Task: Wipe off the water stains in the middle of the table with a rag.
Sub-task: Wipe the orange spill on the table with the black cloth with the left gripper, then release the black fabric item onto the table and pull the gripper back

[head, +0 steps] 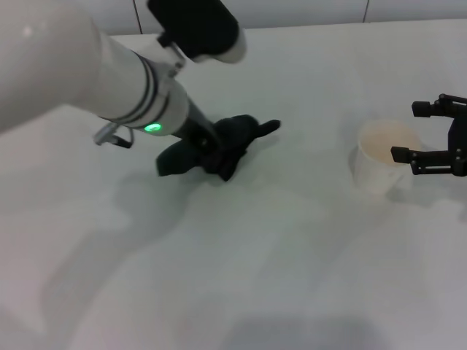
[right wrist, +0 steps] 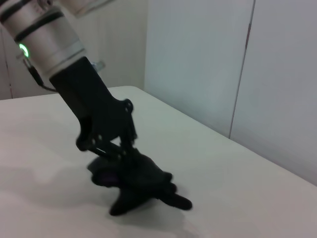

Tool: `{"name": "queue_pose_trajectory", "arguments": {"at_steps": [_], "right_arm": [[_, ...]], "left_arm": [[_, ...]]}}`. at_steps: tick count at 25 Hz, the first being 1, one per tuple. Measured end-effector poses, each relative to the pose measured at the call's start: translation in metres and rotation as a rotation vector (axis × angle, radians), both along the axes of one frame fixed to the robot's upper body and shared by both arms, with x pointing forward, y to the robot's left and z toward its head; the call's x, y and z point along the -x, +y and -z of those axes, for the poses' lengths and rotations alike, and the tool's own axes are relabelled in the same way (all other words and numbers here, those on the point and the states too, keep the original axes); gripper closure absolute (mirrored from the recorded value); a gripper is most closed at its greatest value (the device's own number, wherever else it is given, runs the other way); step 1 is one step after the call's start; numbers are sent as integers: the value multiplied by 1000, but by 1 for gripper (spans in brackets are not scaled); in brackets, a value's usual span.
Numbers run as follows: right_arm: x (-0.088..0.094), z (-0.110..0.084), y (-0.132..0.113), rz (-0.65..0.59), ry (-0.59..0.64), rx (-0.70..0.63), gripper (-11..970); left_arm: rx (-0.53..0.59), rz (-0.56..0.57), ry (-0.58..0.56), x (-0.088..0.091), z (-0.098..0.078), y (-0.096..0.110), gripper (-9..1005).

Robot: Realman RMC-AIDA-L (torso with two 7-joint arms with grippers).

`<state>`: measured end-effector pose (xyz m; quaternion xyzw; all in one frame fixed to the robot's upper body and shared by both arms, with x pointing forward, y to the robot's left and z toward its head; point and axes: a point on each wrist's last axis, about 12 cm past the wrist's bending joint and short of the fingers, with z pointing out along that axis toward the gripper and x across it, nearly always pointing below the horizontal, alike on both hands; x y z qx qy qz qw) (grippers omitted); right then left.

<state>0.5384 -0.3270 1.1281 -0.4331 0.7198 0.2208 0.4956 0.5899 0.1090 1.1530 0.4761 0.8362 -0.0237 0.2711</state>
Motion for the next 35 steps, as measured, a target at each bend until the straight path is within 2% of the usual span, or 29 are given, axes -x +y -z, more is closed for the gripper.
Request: {"name": "queue_pose_trajectory", "arguments": {"at_steps": [5, 12, 16, 20, 26, 35], "right_arm": [[0, 0, 1, -1, -2, 0, 92], [0, 0, 1, 0, -2, -3, 92], [-1, -1, 1, -1, -3, -4, 92], [-1, -1, 1, -1, -5, -3, 92], [-1, -1, 1, -1, -5, -6, 92], [0, -1, 1, -1, -4, -7, 92]], "left_arm": [[-31, -78, 108, -2, -5, 14, 895], [-41, -190, 205, -8, 2, 32, 890], [-60, -208, 233, -9, 7, 34, 888], [-85, -214, 211, -11, 8, 36, 885], [-88, -225, 197, -13, 9, 37, 662], [-83, -218, 195, -13, 9, 35, 467]]}}
